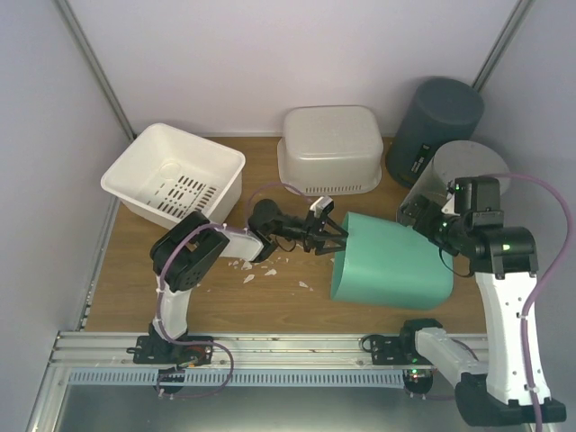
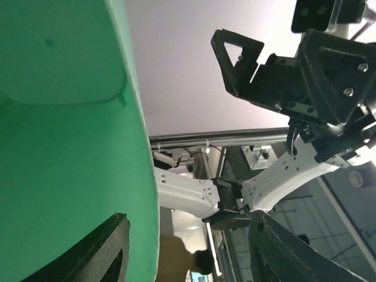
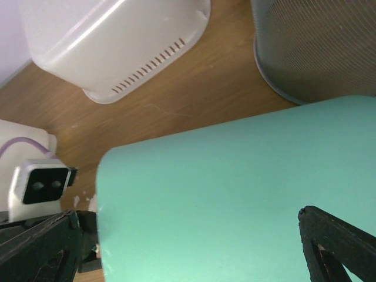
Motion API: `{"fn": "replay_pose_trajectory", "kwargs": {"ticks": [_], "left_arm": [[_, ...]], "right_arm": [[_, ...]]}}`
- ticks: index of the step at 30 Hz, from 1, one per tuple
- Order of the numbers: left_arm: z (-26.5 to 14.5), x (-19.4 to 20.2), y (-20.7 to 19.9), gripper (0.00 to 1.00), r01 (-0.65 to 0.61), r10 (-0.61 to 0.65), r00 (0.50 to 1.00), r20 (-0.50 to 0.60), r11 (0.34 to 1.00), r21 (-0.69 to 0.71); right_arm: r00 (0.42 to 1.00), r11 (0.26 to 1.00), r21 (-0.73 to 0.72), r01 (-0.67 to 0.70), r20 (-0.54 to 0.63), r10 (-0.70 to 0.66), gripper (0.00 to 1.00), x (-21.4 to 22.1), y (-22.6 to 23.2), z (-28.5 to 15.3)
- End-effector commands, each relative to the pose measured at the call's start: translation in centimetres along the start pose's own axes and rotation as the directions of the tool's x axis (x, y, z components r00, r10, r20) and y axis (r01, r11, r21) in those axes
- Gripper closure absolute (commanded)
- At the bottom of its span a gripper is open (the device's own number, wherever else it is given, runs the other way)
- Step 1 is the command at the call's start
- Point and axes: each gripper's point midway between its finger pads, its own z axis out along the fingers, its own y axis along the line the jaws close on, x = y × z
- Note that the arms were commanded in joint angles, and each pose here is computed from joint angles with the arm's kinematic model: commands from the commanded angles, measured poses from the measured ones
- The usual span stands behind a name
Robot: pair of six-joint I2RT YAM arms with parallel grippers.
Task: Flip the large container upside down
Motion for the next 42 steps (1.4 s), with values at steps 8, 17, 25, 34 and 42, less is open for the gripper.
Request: {"fn": "replay_pose_trajectory", "kwargs": {"ticks": [8, 17, 25, 34, 42], "left_arm": [[3.4, -0.2, 0.9, 0.67, -0.1, 0.09, 0.992, -0.088, 0.989, -0.111], [3.7, -0.1, 0.9, 1.0, -0.122, 0.111, 0.988, -0.11, 0.988, -0.097], [0.4, -0.8, -1.2, 1.0, -0.186, 0.187, 0.977, -0.098, 0.982, 0.013], [-2.3, -0.9, -2.1, 1.0, -0.208, 0.214, 0.969, -0.122, 0.976, 0.057], [-2.8, -0.6, -1.1, 1.0, -0.186, 0.19, 0.974, -0.121, 0.981, 0.045]], "right_arm": [[0.999, 0.992, 0.121, -0.036, 0.008, 0.035, 0.0, 1.4, -3.2, 1.1], [0.999, 0.986, 0.162, -0.043, 0.021, 0.041, 0.0, 1.5, -4.2, 1.3], [0.999, 0.987, 0.163, -0.013, -0.033, 0.018, 0.0, 2.8, -4.7, 2.2], [0.992, 0.976, 0.214, 0.028, -0.126, 0.0, 0.0, 3.9, -5.9, 4.5], [0.975, 0.944, 0.297, 0.141, -0.209, -0.08, 0.0, 3.6, -7.9, 6.7]]}}
